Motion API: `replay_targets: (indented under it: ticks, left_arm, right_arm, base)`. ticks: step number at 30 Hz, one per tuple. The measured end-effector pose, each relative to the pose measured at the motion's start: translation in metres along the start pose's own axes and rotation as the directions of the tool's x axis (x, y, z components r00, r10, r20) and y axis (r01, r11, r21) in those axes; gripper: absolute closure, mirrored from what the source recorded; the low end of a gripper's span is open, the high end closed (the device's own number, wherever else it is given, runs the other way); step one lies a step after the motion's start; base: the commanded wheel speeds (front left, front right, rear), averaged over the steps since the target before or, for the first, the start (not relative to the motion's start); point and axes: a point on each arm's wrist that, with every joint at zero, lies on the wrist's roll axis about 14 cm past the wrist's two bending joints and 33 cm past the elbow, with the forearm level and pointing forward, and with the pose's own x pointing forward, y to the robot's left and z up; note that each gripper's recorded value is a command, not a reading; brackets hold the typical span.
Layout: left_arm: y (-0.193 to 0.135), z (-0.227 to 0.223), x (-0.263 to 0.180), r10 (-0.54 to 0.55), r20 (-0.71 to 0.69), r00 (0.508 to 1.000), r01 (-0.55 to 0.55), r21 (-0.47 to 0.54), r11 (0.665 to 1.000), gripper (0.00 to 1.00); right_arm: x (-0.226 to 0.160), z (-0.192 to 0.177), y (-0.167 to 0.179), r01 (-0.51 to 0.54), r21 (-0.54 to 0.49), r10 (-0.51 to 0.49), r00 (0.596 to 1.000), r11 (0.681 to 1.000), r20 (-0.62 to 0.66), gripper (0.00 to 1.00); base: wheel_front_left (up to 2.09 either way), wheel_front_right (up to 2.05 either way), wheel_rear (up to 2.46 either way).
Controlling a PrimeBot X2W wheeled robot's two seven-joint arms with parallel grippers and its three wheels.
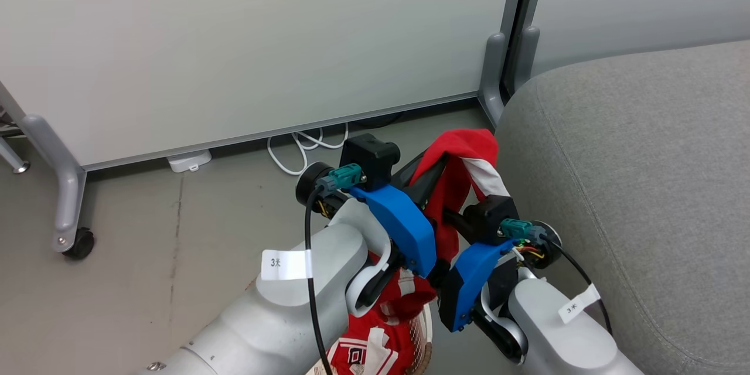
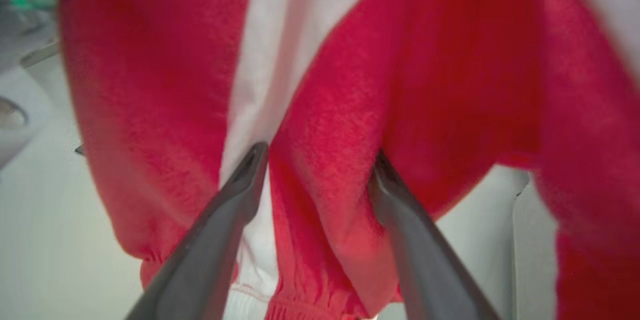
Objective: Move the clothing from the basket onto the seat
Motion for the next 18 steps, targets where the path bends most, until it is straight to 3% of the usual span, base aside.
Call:
replay_targets:
  ticks: [12,13,15,16,18]
  left_arm:
    - [-0.005,0.002,-0.001,-0.016,0.0,1.0,0.016,-0.007,1.0,1.0]
    - [-0.006,0.002,-0.001,-0.018,0.0,1.0,0.018,-0.008,1.0,1.0]
    - [-0.007,0.002,-0.001,-0.019,-0.002,1.0,0.019,-0.01,1.0,1.0]
    - [-0.007,0.002,-0.001,-0.02,-0.003,1.0,0.02,-0.01,1.0,1.0]
    - [-0.008,0.001,-0.002,-0.021,-0.004,1.0,0.021,-0.011,1.0,1.0]
  right_arm:
    - [0.011,-0.001,0.012,-0.051,0.014,0.051,0.999,0.999,-0.009,0.02]
    - [0.011,0.0,0.011,-0.05,0.016,0.05,0.999,0.999,-0.007,0.44]
    - [0.012,0.001,0.011,-0.051,0.021,0.051,0.999,0.998,0.0,0.84]
    - [0.012,0.003,0.011,-0.051,0.023,0.05,0.999,0.998,0.008,1.0]
    - [0.012,0.003,0.01,-0.05,0.023,0.05,0.999,0.998,0.011,1.0]
  base:
    - [0.0,0.0,0.0]
    - [0.0,0.0,0.0]
    - [0.0,0.0,0.0]
    - [0.0,0.0,0.0]
    - [0.0,0.0,0.0]
